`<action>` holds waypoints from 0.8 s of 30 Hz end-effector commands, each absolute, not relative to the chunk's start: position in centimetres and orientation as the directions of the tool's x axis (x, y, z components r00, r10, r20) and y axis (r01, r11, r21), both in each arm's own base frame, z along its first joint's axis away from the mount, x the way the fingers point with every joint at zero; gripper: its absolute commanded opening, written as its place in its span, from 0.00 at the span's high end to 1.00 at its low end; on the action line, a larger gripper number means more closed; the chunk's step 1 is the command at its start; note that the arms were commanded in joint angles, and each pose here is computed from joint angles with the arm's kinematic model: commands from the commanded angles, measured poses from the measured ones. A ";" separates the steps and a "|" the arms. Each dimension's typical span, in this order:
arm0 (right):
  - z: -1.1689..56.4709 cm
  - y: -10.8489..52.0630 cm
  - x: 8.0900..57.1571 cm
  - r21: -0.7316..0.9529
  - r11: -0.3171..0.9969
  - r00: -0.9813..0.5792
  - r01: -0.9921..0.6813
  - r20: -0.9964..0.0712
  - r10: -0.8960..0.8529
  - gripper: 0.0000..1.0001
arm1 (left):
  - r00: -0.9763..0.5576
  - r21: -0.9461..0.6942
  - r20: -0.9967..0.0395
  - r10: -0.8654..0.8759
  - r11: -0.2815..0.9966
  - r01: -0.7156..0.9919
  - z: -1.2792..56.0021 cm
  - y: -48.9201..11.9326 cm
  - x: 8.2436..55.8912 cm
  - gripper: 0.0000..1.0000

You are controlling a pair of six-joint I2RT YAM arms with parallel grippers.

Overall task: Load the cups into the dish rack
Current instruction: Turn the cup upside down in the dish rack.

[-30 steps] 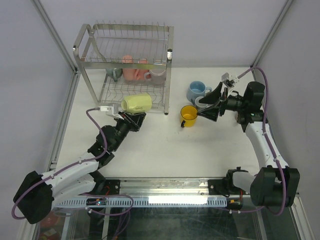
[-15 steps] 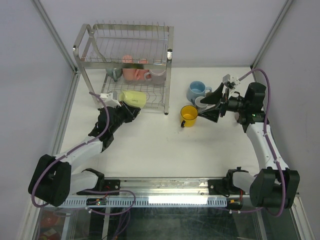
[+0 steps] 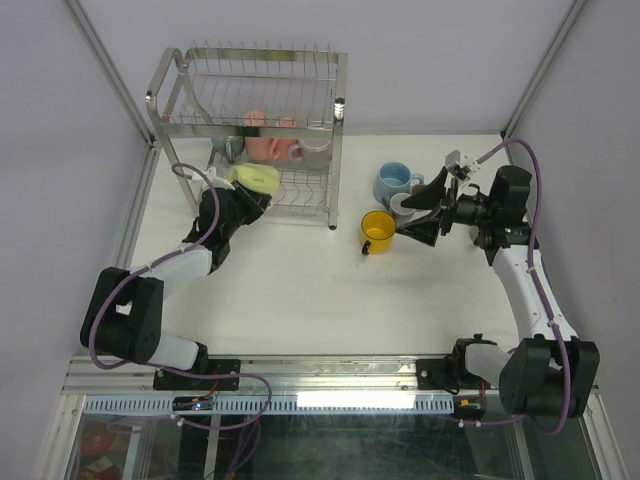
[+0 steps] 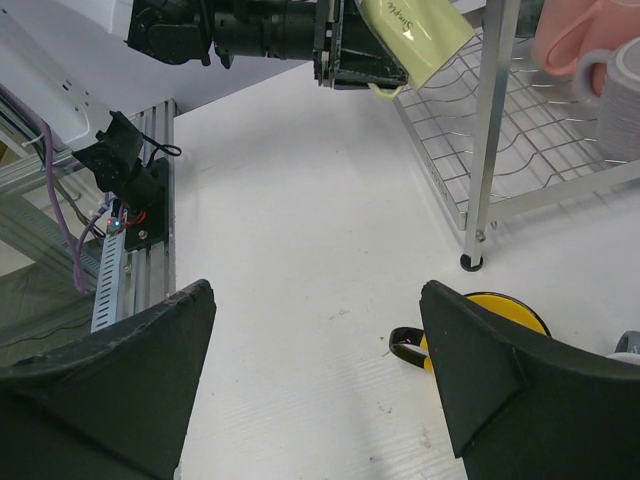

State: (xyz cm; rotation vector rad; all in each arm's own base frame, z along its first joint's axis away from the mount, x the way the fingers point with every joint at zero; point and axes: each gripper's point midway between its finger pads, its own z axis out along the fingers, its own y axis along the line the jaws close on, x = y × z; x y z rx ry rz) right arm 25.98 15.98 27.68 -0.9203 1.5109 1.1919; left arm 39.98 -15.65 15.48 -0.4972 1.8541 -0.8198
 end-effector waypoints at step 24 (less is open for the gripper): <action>29.3 15.8 25.2 0.159 0.218 -0.163 -0.963 -0.987 -0.003 0.14 | -0.242 -0.501 -0.791 -0.562 0.822 -0.271 17.9 -10.7 50.2 1.00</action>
